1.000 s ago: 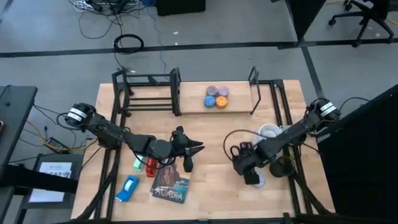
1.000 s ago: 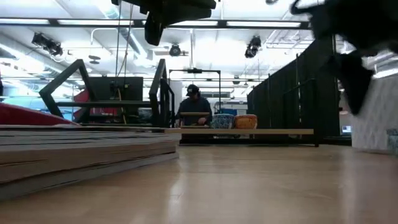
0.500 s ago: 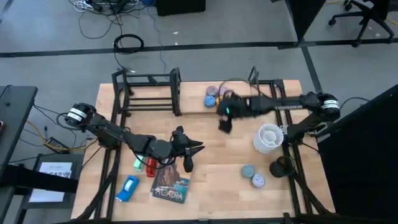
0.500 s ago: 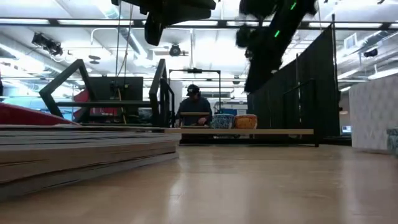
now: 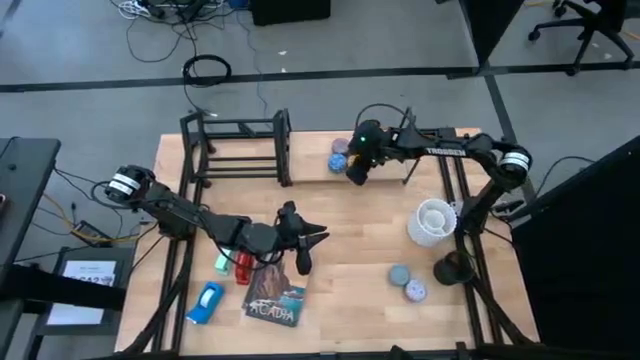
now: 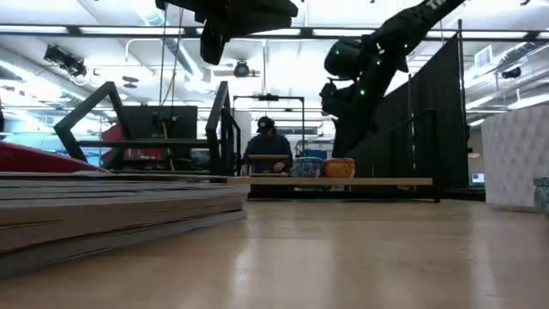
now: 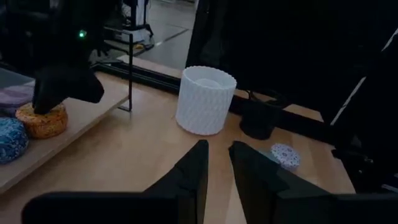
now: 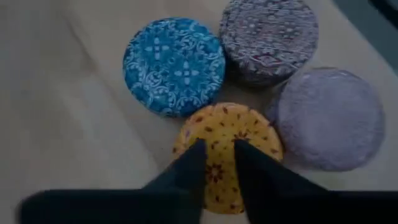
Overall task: Stock shelves
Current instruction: Remove the yellow scented candle from the shelf
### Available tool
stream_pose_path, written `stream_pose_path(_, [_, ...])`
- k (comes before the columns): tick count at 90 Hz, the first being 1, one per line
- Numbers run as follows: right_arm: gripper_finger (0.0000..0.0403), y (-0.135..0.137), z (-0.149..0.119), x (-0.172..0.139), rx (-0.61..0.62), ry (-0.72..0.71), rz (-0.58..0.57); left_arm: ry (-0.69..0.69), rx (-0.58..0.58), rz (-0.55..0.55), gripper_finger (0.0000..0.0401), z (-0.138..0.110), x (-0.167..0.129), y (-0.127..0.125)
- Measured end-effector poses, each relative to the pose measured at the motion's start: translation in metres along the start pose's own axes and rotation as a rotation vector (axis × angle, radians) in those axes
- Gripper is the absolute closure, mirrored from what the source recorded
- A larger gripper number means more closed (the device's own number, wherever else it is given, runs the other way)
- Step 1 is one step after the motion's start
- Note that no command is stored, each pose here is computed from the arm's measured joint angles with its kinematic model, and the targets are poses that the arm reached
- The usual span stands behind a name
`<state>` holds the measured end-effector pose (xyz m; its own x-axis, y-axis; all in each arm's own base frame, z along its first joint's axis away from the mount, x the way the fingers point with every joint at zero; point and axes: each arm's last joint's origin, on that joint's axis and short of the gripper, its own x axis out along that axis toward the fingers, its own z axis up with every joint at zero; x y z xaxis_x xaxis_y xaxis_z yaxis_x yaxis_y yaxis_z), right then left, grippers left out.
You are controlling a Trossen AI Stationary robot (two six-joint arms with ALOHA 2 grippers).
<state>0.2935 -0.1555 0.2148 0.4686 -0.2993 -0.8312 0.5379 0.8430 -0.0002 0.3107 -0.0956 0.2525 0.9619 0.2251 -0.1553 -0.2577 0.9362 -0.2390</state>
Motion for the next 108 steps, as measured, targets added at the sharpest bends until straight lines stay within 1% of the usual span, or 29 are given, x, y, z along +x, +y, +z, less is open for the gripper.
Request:
stream_pose_path(4, [0.0395,0.0,-0.001,0.0,-0.013,0.015,-0.006,-0.001,-0.001,-0.001,0.0348,0.0,0.0,0.0])
stream_pose_path(15, [0.0386,0.0,-0.007,-0.01,-0.021,0.063,-0.011,0.001,0.0,0.001,0.0348,0.0,0.0,0.0])
stream_pose_path(25, [0.0389,-0.001,-0.01,-0.022,-0.023,0.088,-0.015,-0.001,-0.004,0.0,0.0348,0.0,0.0,0.0])
stream_pose_path(41, [0.0395,-0.002,-0.007,-0.053,-0.037,-0.005,-0.007,-0.001,-0.003,0.0,0.0348,0.0,0.0,0.0])
stream_pose_path(49, [0.0381,-0.002,-0.005,-0.067,-0.045,-0.058,-0.003,-0.001,-0.003,0.0,0.0348,0.0,0.0,0.0])
stream_pose_path(55, [0.0355,-0.002,-0.005,-0.072,-0.052,-0.072,-0.003,-0.001,-0.003,0.0,0.0348,0.0,0.0,0.0])
stream_pose_path(61, [0.0314,-0.003,-0.006,-0.072,-0.054,-0.054,0.0,-0.001,-0.003,0.0,0.0348,0.0,0.0,0.0])
stream_pose_path(66, [0.0272,-0.002,-0.008,-0.07,-0.052,-0.035,0.012,-0.001,-0.003,0.0,0.0348,0.0,0.0,0.0])
stream_pose_path(73, [0.0202,-0.001,-0.008,-0.061,-0.048,-0.008,0.082,0.0,-0.002,0.0,0.0348,0.0,0.0,0.0])
stream_pose_path(77, [0.0162,-0.001,-0.007,-0.054,-0.046,0.006,0.103,0.0,-0.001,0.0,0.0348,0.0,0.0,0.0])
stream_pose_path(84, [0.0097,0.0,-0.006,-0.042,-0.034,0.023,0.1,0.0,-0.001,0.0,0.0348,0.0,0.0,0.0])
stream_pose_path(90, [0.0053,0.0,-0.007,-0.03,-0.004,0.048,0.067,0.0,0.0,0.0,0.0348,0.0,0.0,0.0])
stream_pose_path(98, [0.0015,-0.002,-0.009,-0.016,0.032,0.085,-0.014,0.0,0.0,0.0,0.0348,0.0,0.0,0.0])
stream_pose_path(103, [0.0007,-0.003,-0.011,-0.009,0.05,0.1,-0.065,0.0,0.0,0.0,0.0348,0.0,0.0,0.0])
stream_pose_path(108, [0.001,-0.004,-0.012,-0.002,0.061,0.119,-0.09,0.001,0.0,0.0,0.0348,0.0,0.0,0.0])
